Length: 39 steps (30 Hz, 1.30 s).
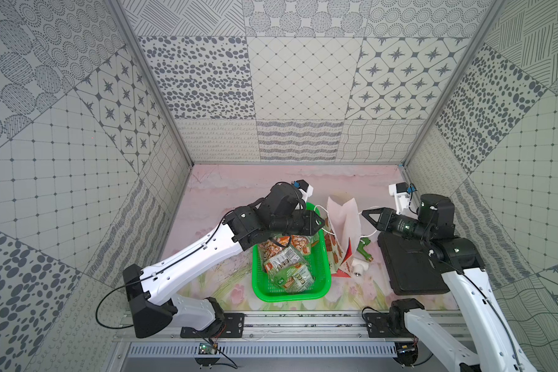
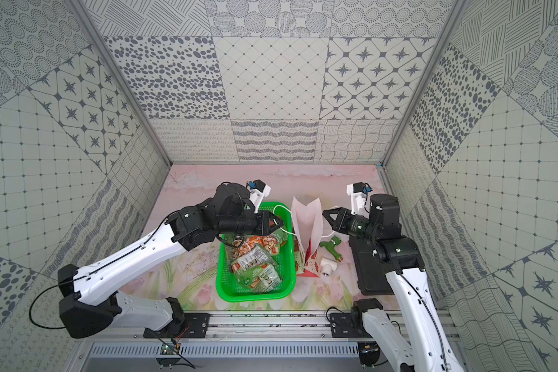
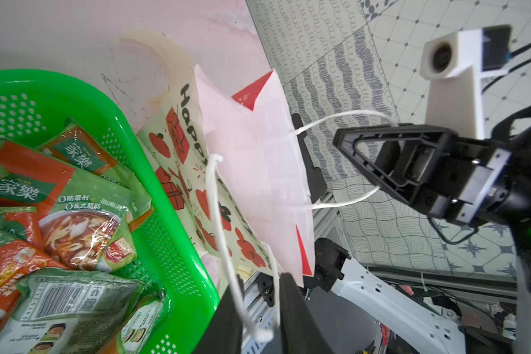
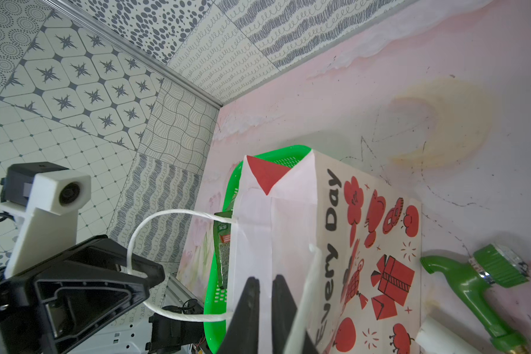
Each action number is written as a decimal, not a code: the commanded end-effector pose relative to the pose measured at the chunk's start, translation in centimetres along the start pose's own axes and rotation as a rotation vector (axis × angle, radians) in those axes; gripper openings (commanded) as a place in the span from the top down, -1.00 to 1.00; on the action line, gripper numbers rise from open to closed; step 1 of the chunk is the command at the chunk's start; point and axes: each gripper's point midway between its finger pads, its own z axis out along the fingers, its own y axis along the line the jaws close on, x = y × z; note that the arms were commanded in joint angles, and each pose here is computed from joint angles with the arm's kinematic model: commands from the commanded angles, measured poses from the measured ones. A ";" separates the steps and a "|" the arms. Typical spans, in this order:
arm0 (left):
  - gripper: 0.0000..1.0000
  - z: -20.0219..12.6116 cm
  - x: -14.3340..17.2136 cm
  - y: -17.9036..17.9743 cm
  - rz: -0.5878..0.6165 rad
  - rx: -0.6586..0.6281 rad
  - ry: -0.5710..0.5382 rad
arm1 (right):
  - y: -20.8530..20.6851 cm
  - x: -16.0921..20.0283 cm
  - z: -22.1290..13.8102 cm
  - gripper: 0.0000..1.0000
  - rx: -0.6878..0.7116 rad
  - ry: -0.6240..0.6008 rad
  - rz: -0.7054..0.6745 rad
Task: Place the condiment packets inside the bag
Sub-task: Open the paper bag at the center of the board.
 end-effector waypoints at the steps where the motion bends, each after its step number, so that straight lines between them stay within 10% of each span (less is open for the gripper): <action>1: 1.00 -1.2 -1.3 3.6 0.127 -0.285 -0.010 | 0.0 -2.9 -1.0 0.91 0.085 -0.096 -0.060; 19: 1.00 -2.6 -7.0 7.7 0.177 -0.536 -0.022 | -4.0 -7.4 -2.1 1.00 0.419 -0.169 -0.154; 39: 1.00 -0.5 -11.5 11.4 0.148 -0.573 -0.003 | -5.7 -11.2 2.9 1.00 0.434 -0.116 -0.145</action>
